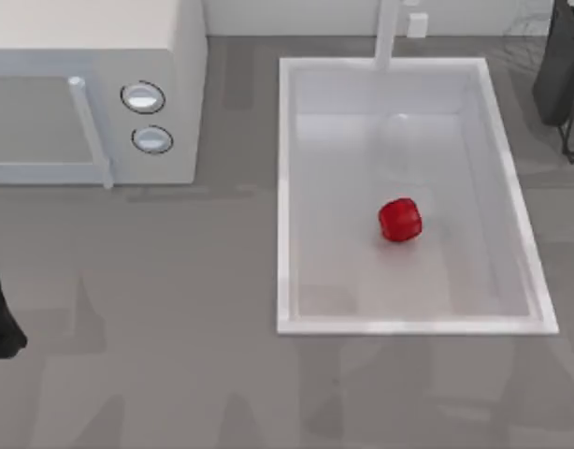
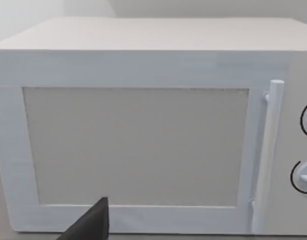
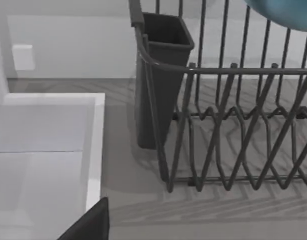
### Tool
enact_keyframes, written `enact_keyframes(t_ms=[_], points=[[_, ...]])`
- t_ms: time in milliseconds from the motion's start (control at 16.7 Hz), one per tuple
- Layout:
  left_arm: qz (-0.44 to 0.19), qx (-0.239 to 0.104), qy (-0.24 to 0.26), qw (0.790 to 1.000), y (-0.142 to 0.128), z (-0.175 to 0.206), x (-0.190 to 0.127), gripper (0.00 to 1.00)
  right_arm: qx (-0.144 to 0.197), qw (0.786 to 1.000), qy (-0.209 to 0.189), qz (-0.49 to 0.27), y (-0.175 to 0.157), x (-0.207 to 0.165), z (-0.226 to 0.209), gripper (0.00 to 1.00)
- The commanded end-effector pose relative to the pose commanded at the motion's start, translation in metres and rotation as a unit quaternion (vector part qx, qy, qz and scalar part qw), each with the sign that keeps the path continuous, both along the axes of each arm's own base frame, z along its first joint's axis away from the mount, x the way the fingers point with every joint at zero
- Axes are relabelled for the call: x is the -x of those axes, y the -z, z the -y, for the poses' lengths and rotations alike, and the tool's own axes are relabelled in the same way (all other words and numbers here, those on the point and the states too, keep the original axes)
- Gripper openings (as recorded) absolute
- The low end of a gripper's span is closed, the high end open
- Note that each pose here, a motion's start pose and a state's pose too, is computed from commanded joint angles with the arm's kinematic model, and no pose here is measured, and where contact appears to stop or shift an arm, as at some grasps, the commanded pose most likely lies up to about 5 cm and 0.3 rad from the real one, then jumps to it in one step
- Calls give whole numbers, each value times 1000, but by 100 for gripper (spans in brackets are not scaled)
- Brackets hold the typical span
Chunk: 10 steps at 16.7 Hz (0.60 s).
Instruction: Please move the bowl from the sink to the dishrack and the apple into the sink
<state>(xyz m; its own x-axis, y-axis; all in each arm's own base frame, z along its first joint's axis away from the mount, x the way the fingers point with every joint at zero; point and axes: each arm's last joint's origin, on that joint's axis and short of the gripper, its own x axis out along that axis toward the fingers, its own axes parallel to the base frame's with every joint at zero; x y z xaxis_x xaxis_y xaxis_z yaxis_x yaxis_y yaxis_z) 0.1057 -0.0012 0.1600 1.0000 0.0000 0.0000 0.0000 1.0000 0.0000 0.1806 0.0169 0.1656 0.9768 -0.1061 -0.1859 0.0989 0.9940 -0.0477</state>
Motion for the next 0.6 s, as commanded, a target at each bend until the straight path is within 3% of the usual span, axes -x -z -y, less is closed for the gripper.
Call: enact_keyframes(t_ms=[300,600], points=[[0,0,0,1000,0,0,0,100,-15,999,-17,40,1,51,17,100],[0,0,0,1000,0,0,0,100,-19,996,-44,78,7,71,19,100]])
